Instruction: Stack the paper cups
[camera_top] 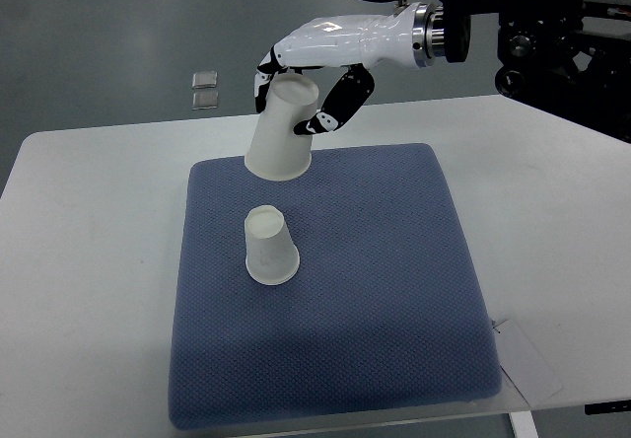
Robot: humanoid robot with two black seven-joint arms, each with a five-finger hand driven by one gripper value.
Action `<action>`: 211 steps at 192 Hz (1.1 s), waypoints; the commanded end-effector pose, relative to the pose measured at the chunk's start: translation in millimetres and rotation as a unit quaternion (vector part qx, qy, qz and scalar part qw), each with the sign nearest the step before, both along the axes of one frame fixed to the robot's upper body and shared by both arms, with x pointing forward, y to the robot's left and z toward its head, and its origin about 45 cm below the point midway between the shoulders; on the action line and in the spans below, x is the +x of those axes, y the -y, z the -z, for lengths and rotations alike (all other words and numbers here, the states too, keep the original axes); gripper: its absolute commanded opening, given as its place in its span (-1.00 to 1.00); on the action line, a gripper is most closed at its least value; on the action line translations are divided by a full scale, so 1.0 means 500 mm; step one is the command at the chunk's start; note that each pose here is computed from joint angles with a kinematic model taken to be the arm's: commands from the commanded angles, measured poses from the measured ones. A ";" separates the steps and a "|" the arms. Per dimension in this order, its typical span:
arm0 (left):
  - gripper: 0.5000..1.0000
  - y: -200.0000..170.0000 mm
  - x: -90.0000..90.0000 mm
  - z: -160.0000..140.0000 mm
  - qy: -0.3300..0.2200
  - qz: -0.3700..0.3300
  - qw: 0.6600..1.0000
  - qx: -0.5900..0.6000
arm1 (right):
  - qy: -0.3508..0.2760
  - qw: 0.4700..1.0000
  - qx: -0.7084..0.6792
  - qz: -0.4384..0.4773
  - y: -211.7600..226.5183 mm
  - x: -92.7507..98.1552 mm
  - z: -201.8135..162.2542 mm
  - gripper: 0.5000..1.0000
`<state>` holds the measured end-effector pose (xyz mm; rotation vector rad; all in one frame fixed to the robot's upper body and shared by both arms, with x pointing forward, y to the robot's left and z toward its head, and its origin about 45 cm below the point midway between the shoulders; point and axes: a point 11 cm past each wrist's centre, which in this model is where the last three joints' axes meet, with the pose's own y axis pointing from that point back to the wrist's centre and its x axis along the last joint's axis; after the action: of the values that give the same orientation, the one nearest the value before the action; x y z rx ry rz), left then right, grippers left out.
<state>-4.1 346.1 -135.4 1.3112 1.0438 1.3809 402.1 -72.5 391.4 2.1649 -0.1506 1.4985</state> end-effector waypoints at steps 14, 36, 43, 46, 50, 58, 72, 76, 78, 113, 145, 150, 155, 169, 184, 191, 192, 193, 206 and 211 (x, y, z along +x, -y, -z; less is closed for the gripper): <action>1.00 0.000 0.000 0.000 0.000 -0.001 1.000 0.000 | -0.013 0.999 -0.001 -0.036 -0.060 -0.028 0.011 -1.00; 1.00 0.000 0.000 0.000 0.000 0.000 1.000 0.000 | -0.014 0.999 -0.002 -0.049 -0.082 -0.039 0.016 -1.00; 1.00 0.000 0.000 0.000 0.000 -0.001 1.000 0.000 | -0.014 0.999 -0.004 -0.050 -0.084 -0.039 0.018 -1.00; 1.00 0.000 0.000 0.000 0.000 0.000 1.000 0.000 | -0.014 0.999 -0.004 -0.052 -0.086 -0.041 0.019 -1.00; 1.00 0.000 0.000 0.000 0.000 -0.001 1.000 0.000 | -0.014 0.998 -0.004 -0.054 -0.089 -0.042 0.020 -1.00; 1.00 0.000 0.000 0.000 0.000 -0.001 1.000 0.000 | -0.015 0.998 -0.005 -0.057 -0.094 -0.045 0.023 -1.00; 1.00 0.000 0.000 0.000 0.000 -0.001 1.000 0.000 | -0.014 0.998 -0.008 -0.056 -0.095 -0.045 0.027 -0.99; 1.00 0.000 0.000 0.000 0.000 0.000 1.000 0.000 | -0.014 0.998 -0.009 -0.055 -0.094 -0.045 0.028 -0.99; 1.00 0.000 0.000 0.000 0.000 0.000 1.000 0.000 | -0.015 0.998 -0.010 -0.054 -0.094 -0.045 0.030 -0.99; 1.00 0.000 0.000 0.000 0.000 0.000 1.000 0.000 | -0.012 0.998 -0.021 -0.060 -0.107 -0.050 0.049 -0.97; 1.00 0.000 0.000 0.000 0.000 0.000 1.000 0.000 | -0.006 0.998 -0.032 -0.057 -0.101 -0.046 0.064 -0.97; 1.00 0.000 0.000 0.000 0.000 0.000 1.000 0.000 | -0.006 0.998 -0.032 -0.056 -0.101 -0.046 0.065 -0.97; 1.00 0.000 0.000 0.000 0.000 0.000 1.000 0.000 | -0.007 0.998 -0.035 -0.055 -0.098 -0.045 0.070 -0.97; 1.00 0.000 0.000 0.000 0.000 0.000 1.000 0.000 | -0.006 0.998 -0.038 -0.054 -0.096 -0.043 0.074 -0.95; 1.00 0.000 0.000 0.000 0.000 0.000 1.000 0.000 | 0.000 0.998 -0.045 -0.054 -0.094 -0.041 0.077 -0.94; 1.00 0.000 0.000 0.000 0.000 0.000 1.000 0.000 | 0.000 0.998 -0.045 -0.054 -0.094 -0.041 0.078 -0.93; 1.00 0.000 0.000 0.000 0.000 0.000 1.000 0.000 | 0.000 0.998 -0.045 -0.054 -0.094 -0.042 0.078 -0.93; 1.00 0.000 0.000 0.000 0.000 0.000 1.000 0.000 | 0.000 0.998 -0.045 -0.054 -0.094 -0.042 0.078 -0.93; 1.00 0.000 0.000 0.000 0.000 0.000 1.000 0.000 | -0.001 0.998 -0.045 -0.054 -0.094 -0.042 0.079 -0.93; 1.00 0.000 0.000 0.000 0.000 0.000 1.000 0.000 | 0.000 0.997 -0.045 -0.054 -0.094 -0.042 0.080 -0.92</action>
<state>-4.1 346.1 -135.4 1.3112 1.0437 1.3809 381.1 -25.3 352.4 2.1338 0.0340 1.5324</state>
